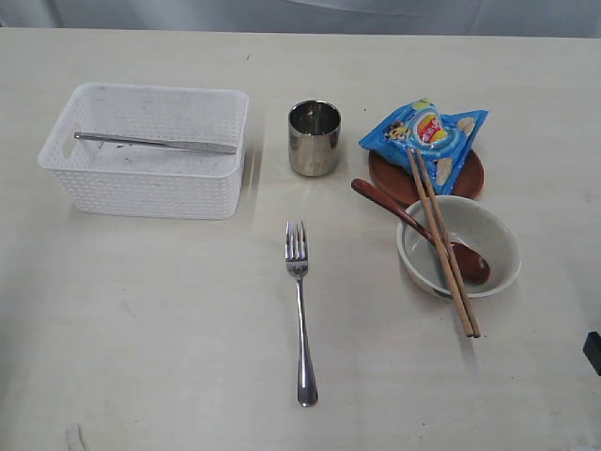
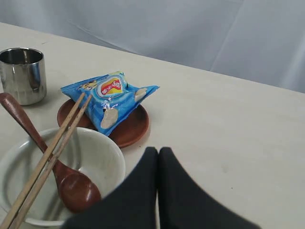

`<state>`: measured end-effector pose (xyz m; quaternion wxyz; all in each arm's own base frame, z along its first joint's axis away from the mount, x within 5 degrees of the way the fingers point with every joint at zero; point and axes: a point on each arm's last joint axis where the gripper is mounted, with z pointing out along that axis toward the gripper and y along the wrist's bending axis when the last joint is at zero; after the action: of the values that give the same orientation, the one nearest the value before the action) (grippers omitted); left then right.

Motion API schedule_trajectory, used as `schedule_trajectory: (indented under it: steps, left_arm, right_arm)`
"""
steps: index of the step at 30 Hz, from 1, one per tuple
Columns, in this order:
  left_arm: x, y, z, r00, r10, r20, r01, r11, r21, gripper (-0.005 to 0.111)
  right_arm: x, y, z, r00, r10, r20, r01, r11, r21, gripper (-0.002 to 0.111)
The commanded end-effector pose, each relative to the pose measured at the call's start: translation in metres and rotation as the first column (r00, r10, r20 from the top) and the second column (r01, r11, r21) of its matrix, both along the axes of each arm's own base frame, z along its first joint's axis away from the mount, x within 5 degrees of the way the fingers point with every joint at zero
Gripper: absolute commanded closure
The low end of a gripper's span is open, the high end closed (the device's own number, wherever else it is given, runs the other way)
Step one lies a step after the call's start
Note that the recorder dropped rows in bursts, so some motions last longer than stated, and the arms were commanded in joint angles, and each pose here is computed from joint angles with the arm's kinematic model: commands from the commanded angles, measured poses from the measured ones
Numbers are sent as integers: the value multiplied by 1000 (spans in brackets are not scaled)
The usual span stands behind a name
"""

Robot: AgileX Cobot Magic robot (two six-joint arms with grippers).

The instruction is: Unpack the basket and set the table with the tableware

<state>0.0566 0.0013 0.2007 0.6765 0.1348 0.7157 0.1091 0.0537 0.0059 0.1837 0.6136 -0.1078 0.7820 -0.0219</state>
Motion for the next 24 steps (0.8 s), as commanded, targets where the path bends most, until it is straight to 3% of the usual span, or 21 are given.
schedule_trajectory:
  steps: [1, 3, 8, 11, 13, 18, 21, 24]
  left_arm:
    - [-1, -7, 12, 993, -44, 112, 100, 817, -568, 107]
    - [-1, -8, 16, 987, -47, 154, 140, 722, -678, 107]
    - [-7, -9, 37, 928, -62, 369, 345, 523, -780, 107]
    - [-8, -8, 47, 944, -54, 325, 312, 463, -829, 107]
    - [-5, -8, 61, 966, -46, 255, 245, 482, -841, 107]
    - [24, -7, 111, 1000, -6, 19, 19, 605, -796, 107]
    - [54, -8, 133, 984, 10, -180, -133, 717, -685, 107]
    - [88, -20, 152, 926, -57, -372, -167, 823, -543, 107]
  right_arm:
    - [0, 0, 0, 1000, -6, 4, 6, 1000, 12, 109]
    - [0, 0, 0, 1000, -6, 4, 6, 1000, 12, 109]
    - [0, 0, 0, 1000, -8, 3, 8, 1000, 19, 109]
    - [0, 0, 0, 1000, -8, 3, 8, 1000, 19, 109]
    - [0, 0, 0, 1000, -8, 3, 8, 1000, 19, 109]
    - [0, 0, 0, 1000, -8, 3, 8, 1000, 19, 109]
    - [0, 0, 0, 1000, -8, 3, 8, 1000, 19, 109]
    - [0, 0, 0, 1000, -8, 3, 8, 1000, 19, 109]
